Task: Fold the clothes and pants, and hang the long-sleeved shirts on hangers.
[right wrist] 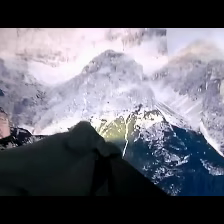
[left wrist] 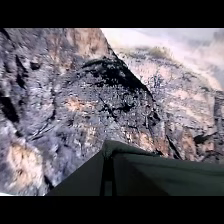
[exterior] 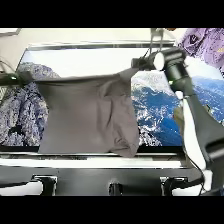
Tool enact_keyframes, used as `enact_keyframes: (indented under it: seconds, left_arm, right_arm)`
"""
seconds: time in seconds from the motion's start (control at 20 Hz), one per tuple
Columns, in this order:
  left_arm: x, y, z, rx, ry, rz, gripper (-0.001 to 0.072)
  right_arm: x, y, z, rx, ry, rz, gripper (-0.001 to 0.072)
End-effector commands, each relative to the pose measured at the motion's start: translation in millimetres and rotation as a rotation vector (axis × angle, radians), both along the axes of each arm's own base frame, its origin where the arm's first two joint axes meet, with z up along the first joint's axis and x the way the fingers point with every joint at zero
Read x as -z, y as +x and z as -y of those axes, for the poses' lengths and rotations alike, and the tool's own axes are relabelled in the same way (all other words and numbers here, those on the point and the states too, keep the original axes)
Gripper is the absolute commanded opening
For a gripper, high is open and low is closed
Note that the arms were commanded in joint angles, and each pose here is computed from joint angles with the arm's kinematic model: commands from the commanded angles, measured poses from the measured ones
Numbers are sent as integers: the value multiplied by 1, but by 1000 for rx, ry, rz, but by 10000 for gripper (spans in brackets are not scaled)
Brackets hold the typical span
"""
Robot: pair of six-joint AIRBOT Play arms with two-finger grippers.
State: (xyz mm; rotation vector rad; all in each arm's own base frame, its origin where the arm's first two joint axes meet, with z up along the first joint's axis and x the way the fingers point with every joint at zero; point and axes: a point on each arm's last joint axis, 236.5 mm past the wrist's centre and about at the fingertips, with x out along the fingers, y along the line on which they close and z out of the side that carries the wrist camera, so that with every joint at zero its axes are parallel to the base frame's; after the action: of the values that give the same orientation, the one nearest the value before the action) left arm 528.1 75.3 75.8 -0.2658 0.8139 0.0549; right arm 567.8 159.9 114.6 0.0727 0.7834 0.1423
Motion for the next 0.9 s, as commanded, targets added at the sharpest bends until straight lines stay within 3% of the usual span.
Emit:
enact_keyframes:
  seconds: [0.0, 0.05, 0.1, 0.15, 0.2, 0.25, 0.3, 0.35, 0.45, 0.65, 0.85]
  left_arm:
    - [56, 34, 28, 41, 13, -27, 15]
    - [62, 35, 37, 57, 12, -36, 17]
    - [66, 35, 44, 66, 6, -47, 23]
    - [67, 32, 49, 64, -8, -60, 110]
    - [65, 29, 51, 50, -31, -80, 220]
    - [58, 24, 49, 38, -51, -100, 463]
    - [47, 20, 45, 31, -62, -116, 637]
    - [31, 13, 40, 33, -66, -131, 652]
    - [-4, -10, 26, 26, -71, -156, 652]
    - [-36, -87, -6, -38, -85, -243, 651]
    - [-6, -176, -17, -142, -129, -324, 651]
  right_arm:
    - [79, 8, -3, 18, -21, -136, 162]
    - [88, 7, -3, 27, -18, -159, 220]
    - [93, 4, -4, 35, -11, -180, 323]
    - [94, 1, -5, 34, -2, -198, 441]
    - [93, -5, -6, 21, -5, -215, 489]
    - [88, -13, -3, -8, -37, -232, 500]
    - [80, -21, 0, -52, -79, -240, 522]
    - [66, -31, 8, -101, -128, -244, 560]
    - [34, -49, 34, -145, -185, -245, 558]
    - [-12, -94, 102, -85, 22, -261, 538]
    - [56, -199, 120, -38, 345, -467, 540]
